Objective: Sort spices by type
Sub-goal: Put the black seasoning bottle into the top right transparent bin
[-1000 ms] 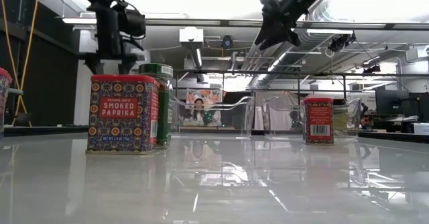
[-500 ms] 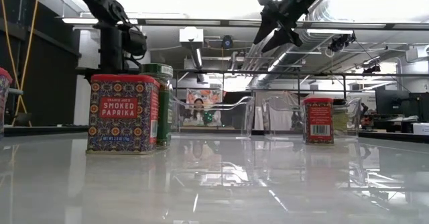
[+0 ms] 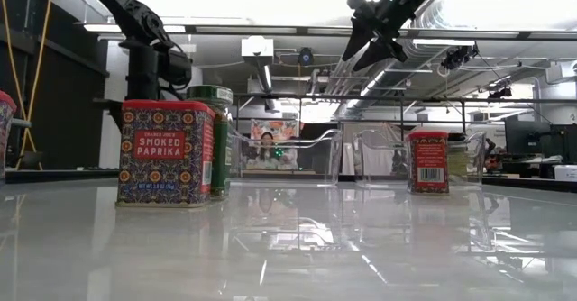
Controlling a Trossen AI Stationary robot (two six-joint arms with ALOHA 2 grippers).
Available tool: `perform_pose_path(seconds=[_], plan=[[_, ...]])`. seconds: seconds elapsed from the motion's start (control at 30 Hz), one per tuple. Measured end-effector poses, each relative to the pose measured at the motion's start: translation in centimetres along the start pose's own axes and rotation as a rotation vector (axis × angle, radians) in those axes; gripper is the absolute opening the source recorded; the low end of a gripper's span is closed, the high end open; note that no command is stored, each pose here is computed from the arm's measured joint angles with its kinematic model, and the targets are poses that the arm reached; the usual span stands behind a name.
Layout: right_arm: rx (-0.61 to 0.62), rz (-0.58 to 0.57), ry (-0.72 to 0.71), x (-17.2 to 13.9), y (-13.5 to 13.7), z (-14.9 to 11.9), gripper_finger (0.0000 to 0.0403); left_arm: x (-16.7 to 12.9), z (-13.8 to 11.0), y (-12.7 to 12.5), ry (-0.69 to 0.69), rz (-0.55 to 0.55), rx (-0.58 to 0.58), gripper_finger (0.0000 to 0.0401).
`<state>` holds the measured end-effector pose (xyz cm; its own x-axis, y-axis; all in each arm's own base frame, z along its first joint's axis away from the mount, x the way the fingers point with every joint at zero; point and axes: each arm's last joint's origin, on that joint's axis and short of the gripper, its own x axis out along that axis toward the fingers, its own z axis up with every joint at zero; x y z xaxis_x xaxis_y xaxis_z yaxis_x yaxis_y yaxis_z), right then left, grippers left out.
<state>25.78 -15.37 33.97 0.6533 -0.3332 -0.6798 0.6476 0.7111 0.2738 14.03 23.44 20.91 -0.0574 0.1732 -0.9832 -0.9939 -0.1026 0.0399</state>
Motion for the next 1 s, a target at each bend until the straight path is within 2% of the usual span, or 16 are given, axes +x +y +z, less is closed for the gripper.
perform_pose_path(seconds=[0.07,0.27,0.37,0.47,0.57,0.67,0.8,0.9,1.0], plan=[[0.000,0.000,0.000,0.0,0.0,0.0,0.0184,0.0,0.2,-0.1,-0.030,0.000,-0.003,0.0163],[0.001,0.007,0.004,0.0,0.0,0.0,0.0184,-0.1,0.7,-0.5,-0.080,-0.058,0.015,0.0163],[-0.001,0.049,0.014,-0.1,0.1,0.0,0.0184,-1.0,1.2,-0.8,-0.099,-0.085,0.074,0.0163],[-0.006,0.099,0.002,-1.2,0.4,0.0,0.0184,-3.6,1.7,-1.5,-0.184,-0.163,0.164,0.0163],[-0.010,0.114,-0.055,-3.2,0.5,0.1,0.0184,-7.7,2.2,-2.9,-0.318,-0.305,0.248,0.0163],[-0.005,0.103,-0.125,-5.5,0.5,0.1,0.0184,-12.0,2.0,-5.3,-0.442,-0.411,0.354,0.0163],[0.031,0.086,-0.209,-8.2,0.5,0.0,0.0184,-16.3,0.6,-9.6,-0.575,-0.552,0.482,0.0163],[0.062,0.067,-0.261,-9.7,0.4,-0.2,0.0184,-17.7,-0.6,-13.9,-0.614,-0.628,0.592,0.0163],[0.096,0.052,-0.298,-10.7,0.3,-0.3,0.0184,-17.5,-2.1,-18.2,-0.603,-0.654,0.718,0.0163]])
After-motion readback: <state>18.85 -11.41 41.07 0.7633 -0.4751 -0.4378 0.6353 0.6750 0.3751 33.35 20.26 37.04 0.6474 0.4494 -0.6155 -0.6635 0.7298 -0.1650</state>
